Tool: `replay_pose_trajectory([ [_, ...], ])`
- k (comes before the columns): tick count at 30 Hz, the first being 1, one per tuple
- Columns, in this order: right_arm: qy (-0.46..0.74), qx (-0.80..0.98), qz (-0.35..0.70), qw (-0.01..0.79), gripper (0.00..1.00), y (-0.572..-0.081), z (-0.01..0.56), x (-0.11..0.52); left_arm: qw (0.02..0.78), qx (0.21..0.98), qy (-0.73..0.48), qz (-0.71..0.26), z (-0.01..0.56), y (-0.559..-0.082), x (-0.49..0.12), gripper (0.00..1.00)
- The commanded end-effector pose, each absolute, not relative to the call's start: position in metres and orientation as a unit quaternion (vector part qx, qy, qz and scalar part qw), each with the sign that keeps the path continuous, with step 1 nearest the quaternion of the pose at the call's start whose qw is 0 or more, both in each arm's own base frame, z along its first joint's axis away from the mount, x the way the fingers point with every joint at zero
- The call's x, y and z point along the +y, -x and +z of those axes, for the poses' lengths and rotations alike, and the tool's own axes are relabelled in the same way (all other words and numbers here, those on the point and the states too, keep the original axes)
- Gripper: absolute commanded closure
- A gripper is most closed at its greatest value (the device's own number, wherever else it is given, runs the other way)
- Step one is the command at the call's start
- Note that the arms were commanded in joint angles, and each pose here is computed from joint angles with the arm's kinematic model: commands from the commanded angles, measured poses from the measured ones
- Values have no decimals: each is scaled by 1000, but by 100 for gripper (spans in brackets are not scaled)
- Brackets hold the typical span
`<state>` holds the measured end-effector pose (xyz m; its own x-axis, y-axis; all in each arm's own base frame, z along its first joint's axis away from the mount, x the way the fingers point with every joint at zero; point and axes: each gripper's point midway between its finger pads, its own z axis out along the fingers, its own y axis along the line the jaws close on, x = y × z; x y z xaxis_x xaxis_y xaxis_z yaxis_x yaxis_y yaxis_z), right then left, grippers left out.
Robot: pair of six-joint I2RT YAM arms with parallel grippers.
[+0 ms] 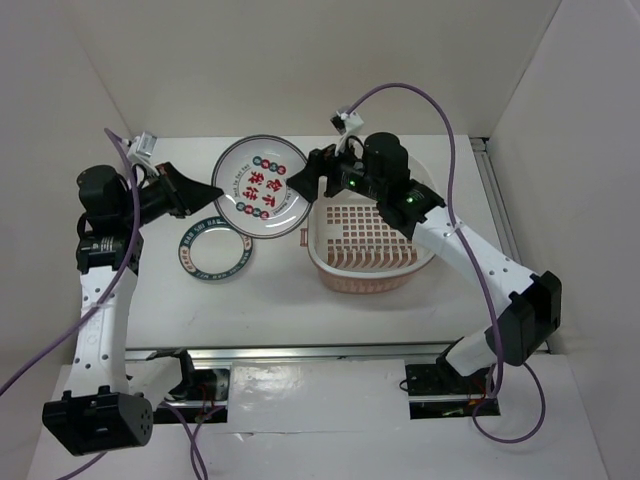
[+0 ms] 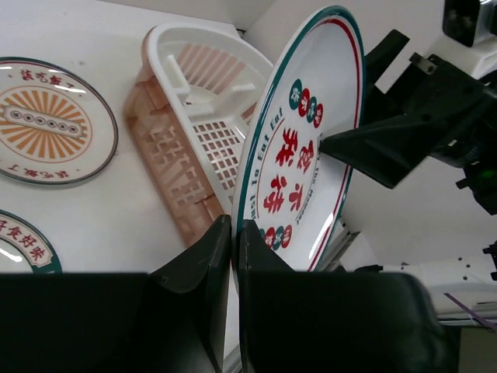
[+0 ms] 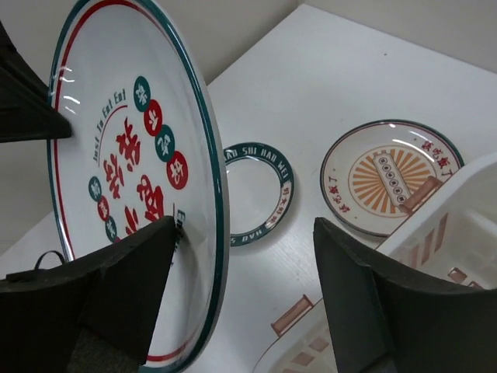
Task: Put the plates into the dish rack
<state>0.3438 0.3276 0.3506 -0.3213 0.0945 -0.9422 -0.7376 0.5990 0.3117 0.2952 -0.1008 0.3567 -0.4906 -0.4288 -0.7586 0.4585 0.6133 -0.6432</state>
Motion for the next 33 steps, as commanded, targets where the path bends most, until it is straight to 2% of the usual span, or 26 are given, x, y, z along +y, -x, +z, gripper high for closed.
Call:
replay_pose_trajectory([
  [1, 234, 682, 427, 546, 24, -340, 371, 336, 519, 705, -64, -479, 386, -280, -117, 100],
  [2, 240, 679, 432, 542, 51, -337, 371, 338, 524, 700, -67, -480, 387, -281, -117, 100],
  [3, 240, 678, 440, 537, 71, -337, 370, 341, 526, 697, -74, -481, 389, -280, -118, 100],
  [4, 233, 677, 447, 536, 87, -336, 372, 341, 523, 695, -76, -487, 391, -278, -121, 100],
  [5, 230, 682, 448, 531, 99, -336, 367, 342, 515, 700, -67, -491, 385, -281, -121, 100],
  [7, 222, 684, 447, 532, 100, -338, 367, 341, 520, 703, -55, -482, 383, -286, -119, 100],
  [8, 215, 689, 441, 534, 100, -338, 368, 337, 524, 709, -47, -470, 381, -292, -116, 91],
  [9, 206, 694, 432, 538, 100, -342, 371, 334, 511, 723, -29, -464, 371, -293, -115, 42],
  [10, 188, 709, 398, 552, 100, -345, 371, 323, 521, 731, -17, -440, 364, -300, -108, 13],
  [11, 174, 712, 375, 567, 100, -348, 380, 316, 523, 737, -9, -428, 361, -301, -105, 0],
  [13, 127, 737, 287, 598, 100, -353, 382, 285, 520, 762, 23, -386, 343, -304, -92, 0],
  [16, 65, 743, 213, 632, 100, -342, 398, 250, 511, 788, 64, -338, 320, -303, -77, 0],
  [18, -18, 759, 95, 643, 100, -337, 391, 199, 487, 805, 78, -329, 294, -296, -77, 0],
  [19, -16, 756, 102, 646, 100, -335, 396, 202, 481, 811, 83, -324, 285, -296, -77, 0],
  [20, -54, 762, 55, 644, 100, -333, 391, 181, 463, 822, 96, -318, 266, -294, -75, 0],
  [24, -94, 766, -20, 635, 100, -315, 380, 156, 445, 836, 105, -303, 243, -289, -75, 0],
  [28, -133, 770, -78, 619, 100, -308, 367, 137, 450, 837, 116, -288, 242, -287, -69, 0],
  [33, -150, 793, -141, 573, 100, -307, 313, 134, 457, 838, 130, -267, 242, -284, -62, 0],
])
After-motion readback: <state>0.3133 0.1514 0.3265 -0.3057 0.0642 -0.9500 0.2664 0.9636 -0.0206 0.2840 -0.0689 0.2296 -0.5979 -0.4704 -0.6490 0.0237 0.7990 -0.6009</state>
